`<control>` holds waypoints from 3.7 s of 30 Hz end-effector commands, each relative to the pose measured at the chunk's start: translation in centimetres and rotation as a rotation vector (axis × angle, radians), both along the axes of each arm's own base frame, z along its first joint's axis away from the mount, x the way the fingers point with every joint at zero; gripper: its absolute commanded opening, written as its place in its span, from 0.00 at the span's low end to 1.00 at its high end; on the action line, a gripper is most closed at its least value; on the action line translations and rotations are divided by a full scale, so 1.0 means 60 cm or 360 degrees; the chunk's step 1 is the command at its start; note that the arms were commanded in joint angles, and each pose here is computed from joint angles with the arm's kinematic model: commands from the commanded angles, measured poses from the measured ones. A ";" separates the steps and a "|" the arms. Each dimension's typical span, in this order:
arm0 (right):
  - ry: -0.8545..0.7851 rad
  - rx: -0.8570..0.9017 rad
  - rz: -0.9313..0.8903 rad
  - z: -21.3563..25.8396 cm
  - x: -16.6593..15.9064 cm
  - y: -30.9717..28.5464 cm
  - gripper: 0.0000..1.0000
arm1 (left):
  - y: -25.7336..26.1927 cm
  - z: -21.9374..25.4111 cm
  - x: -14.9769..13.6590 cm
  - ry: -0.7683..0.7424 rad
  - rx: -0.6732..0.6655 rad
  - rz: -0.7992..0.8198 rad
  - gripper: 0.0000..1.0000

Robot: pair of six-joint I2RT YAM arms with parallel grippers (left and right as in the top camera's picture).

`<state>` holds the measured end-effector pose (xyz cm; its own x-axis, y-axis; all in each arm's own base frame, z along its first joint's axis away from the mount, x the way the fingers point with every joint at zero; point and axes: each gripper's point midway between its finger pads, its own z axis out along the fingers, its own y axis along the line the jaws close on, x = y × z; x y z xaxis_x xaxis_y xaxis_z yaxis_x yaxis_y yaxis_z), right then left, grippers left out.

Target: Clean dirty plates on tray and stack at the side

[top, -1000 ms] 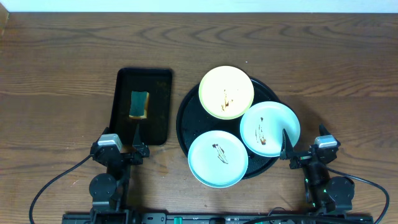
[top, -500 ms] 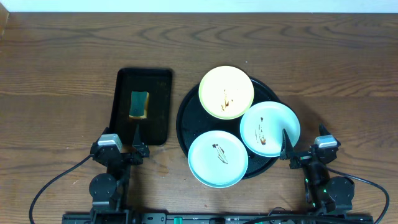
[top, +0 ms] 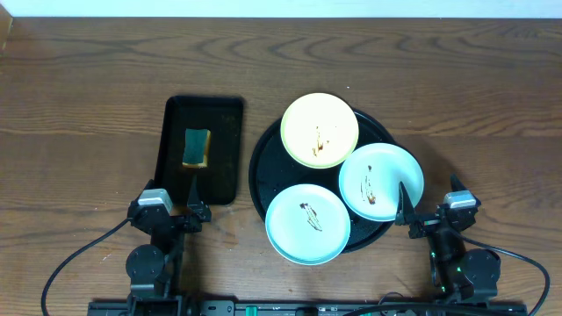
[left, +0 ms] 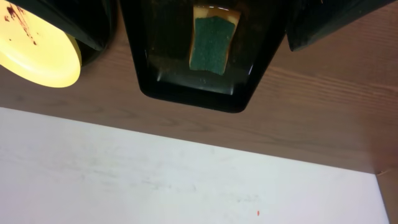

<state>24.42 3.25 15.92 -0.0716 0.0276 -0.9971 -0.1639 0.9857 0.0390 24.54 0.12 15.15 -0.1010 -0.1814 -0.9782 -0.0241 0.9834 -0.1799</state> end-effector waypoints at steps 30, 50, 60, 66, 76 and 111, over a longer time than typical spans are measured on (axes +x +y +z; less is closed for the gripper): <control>0.0006 0.0049 -0.0027 0.000 0.000 -0.003 0.99 | -0.002 -0.017 -0.005 0.0095 -0.0037 -0.0007 0.91; 0.0612 0.0094 -0.0201 0.009 0.004 -0.028 0.99 | -0.002 0.068 0.037 0.0950 -0.0038 0.0002 0.91; 0.1104 -0.0021 -0.0162 0.043 0.057 -0.019 0.99 | -0.002 0.045 0.031 0.1428 -0.0040 0.0008 0.91; 0.1168 0.0021 -0.0064 0.043 0.066 0.001 0.99 | -0.005 0.018 0.030 0.1549 -0.0051 -0.0005 0.91; 0.1168 0.0025 -0.0063 0.043 0.066 0.001 0.99 | -0.005 0.040 0.127 0.1262 -0.0018 -0.0026 0.90; 0.1176 0.0024 -0.0064 0.042 0.065 0.001 0.99 | -0.005 -0.222 0.217 0.1713 0.0171 -0.0171 0.63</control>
<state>28.09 3.08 17.56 -0.7356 0.0708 -0.6737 -0.0358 0.9891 0.1430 37.07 -0.16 1.53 -0.9297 -0.0454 -0.3654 -0.0365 0.9988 -0.0311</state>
